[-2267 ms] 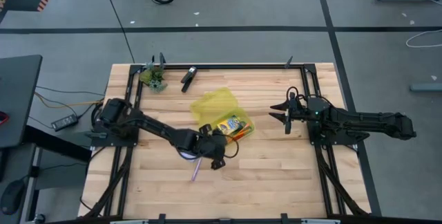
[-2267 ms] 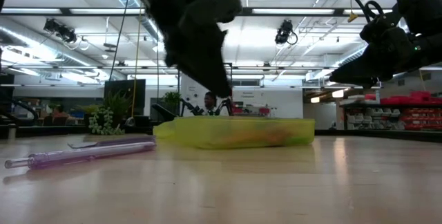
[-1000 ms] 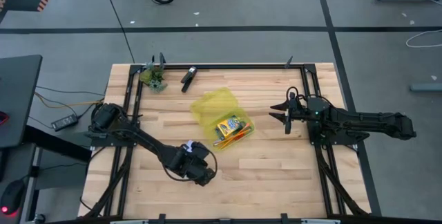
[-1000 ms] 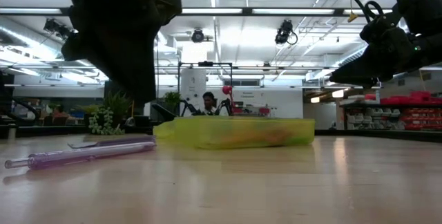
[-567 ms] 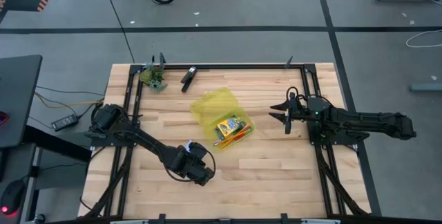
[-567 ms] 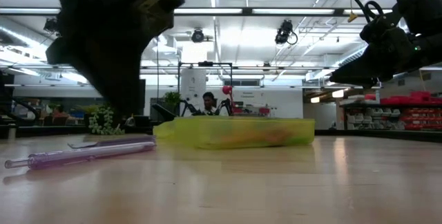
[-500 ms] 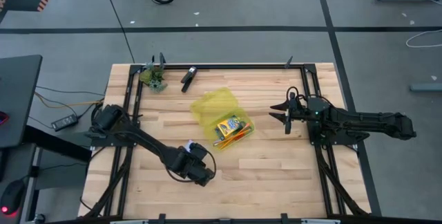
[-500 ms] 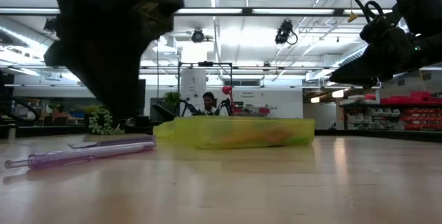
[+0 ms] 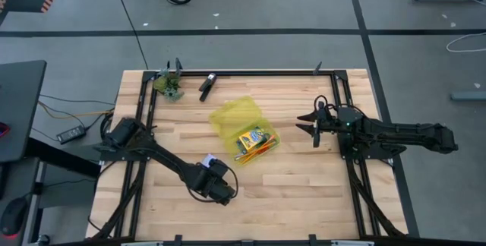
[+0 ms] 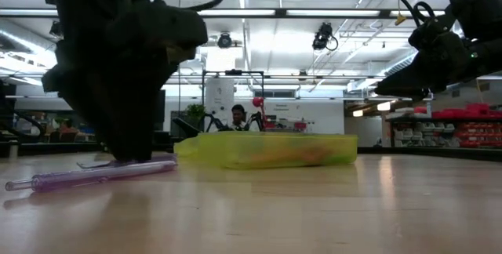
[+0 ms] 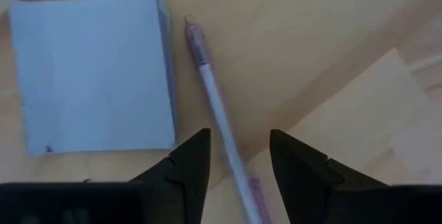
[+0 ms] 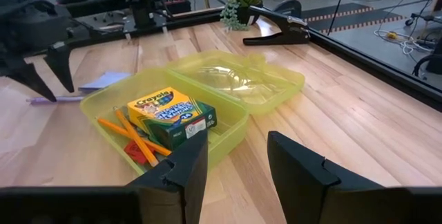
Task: Pack school essentials
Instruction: Put the purple pen into the yellow supply box
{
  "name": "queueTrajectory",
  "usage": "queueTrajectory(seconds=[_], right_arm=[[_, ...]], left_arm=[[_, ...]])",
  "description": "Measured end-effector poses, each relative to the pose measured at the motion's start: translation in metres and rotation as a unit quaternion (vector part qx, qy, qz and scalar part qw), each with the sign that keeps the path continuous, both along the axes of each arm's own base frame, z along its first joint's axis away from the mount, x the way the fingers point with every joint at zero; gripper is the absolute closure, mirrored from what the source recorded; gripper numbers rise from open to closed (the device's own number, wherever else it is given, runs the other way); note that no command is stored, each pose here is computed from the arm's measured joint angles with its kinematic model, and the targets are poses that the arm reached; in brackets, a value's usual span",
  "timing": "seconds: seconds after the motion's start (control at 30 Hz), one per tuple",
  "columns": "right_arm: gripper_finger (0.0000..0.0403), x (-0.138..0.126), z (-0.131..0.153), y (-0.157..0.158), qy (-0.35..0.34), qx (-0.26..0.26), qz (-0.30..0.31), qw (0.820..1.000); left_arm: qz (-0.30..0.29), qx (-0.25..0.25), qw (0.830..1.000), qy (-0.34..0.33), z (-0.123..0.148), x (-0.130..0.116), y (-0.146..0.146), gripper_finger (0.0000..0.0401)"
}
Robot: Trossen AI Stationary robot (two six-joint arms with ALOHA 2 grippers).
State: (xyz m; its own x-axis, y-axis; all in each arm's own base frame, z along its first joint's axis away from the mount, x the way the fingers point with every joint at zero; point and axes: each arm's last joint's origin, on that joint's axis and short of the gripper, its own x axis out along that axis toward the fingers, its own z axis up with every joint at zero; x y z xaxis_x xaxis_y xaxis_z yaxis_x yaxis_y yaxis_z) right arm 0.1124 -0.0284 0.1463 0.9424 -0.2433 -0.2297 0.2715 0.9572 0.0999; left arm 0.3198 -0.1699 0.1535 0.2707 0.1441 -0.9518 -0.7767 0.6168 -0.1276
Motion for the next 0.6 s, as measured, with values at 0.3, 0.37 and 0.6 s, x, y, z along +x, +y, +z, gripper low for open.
queueTrajectory(seconds=[0.3, 0.37, 0.6], right_arm=[[0.0246, 0.000, 0.000, 0.000, 0.000, 0.000, 0.000, 1.000], [0.0246, 0.000, 0.000, 0.000, 0.000, 0.000, 0.000, 1.000], [0.0246, 0.000, 0.000, 0.000, 0.000, 0.000, 0.000, 1.000]], left_arm=[[-0.003, -0.004, 1.000, 0.019, -0.013, 0.002, -0.002, 0.0277], [-0.004, -0.005, 1.000, 0.020, -0.014, 0.002, -0.002, 0.0286], [-0.011, -0.008, 1.000, 0.028, -0.016, 0.002, -0.003, 0.0321]])
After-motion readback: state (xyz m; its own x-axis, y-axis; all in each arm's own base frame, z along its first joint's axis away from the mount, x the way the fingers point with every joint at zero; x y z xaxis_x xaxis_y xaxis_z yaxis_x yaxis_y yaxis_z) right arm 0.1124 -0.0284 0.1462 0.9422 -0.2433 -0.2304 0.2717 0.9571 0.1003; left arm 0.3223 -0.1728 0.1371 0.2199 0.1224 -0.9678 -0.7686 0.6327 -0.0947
